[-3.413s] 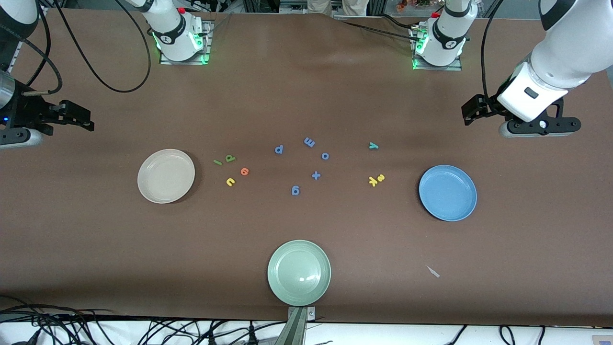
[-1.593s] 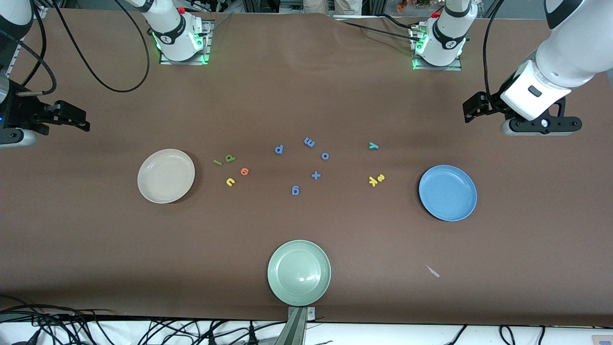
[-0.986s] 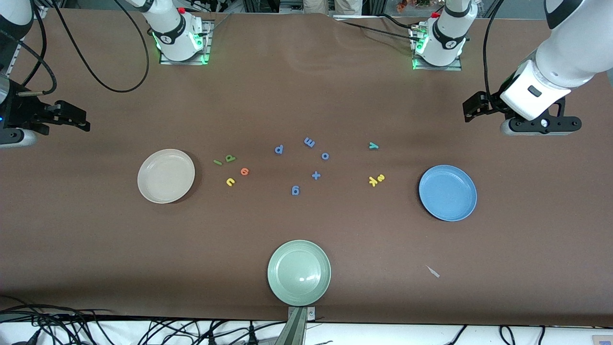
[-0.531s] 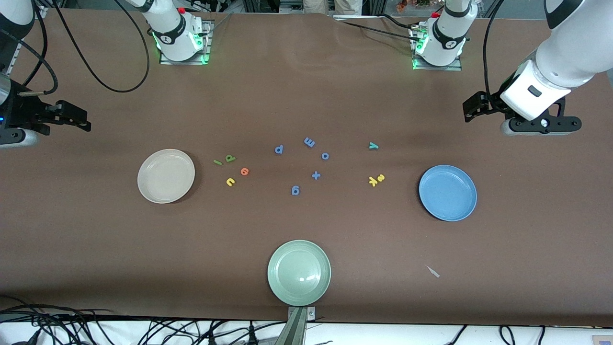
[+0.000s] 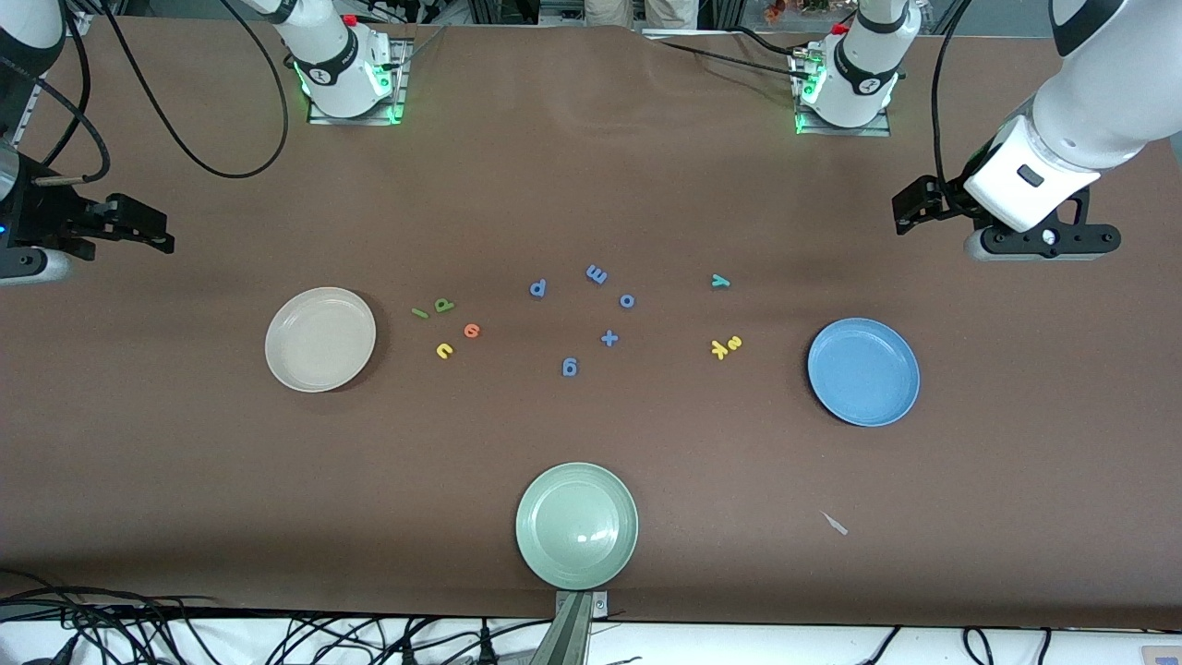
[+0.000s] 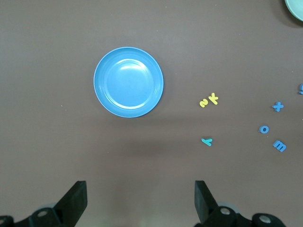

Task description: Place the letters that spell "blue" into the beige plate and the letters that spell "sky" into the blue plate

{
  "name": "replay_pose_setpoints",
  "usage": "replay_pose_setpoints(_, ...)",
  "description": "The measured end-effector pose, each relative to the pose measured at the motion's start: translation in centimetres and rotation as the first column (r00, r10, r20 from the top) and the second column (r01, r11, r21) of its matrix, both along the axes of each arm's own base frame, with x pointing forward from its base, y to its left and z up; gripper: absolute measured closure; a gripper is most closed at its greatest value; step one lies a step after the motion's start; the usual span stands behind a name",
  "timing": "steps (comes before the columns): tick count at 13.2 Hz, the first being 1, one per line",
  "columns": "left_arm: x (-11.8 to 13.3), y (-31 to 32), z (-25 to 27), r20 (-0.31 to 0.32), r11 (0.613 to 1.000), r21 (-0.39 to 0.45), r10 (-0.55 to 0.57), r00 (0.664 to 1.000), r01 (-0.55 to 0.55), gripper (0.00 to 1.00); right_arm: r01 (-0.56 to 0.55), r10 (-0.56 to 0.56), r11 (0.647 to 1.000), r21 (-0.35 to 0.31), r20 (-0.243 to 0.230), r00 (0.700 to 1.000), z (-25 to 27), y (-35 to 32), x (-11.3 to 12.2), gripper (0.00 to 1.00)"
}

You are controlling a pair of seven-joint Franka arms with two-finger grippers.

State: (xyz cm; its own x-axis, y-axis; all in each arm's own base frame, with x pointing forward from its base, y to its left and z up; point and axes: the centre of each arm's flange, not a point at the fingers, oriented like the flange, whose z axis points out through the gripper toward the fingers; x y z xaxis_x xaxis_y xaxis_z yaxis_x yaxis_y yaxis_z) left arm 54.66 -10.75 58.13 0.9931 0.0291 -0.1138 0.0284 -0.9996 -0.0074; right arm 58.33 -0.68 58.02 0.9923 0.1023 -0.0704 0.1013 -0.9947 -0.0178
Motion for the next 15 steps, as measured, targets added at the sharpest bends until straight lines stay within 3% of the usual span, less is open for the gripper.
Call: replay_pose_setpoints(15,-0.08,0.02,-0.05,-0.007,1.0,0.001,0.0,1.0,0.0,0.0,0.013,-0.013,1.0,-0.001,0.0,1.0,0.01,-0.72,-0.02,0.0)
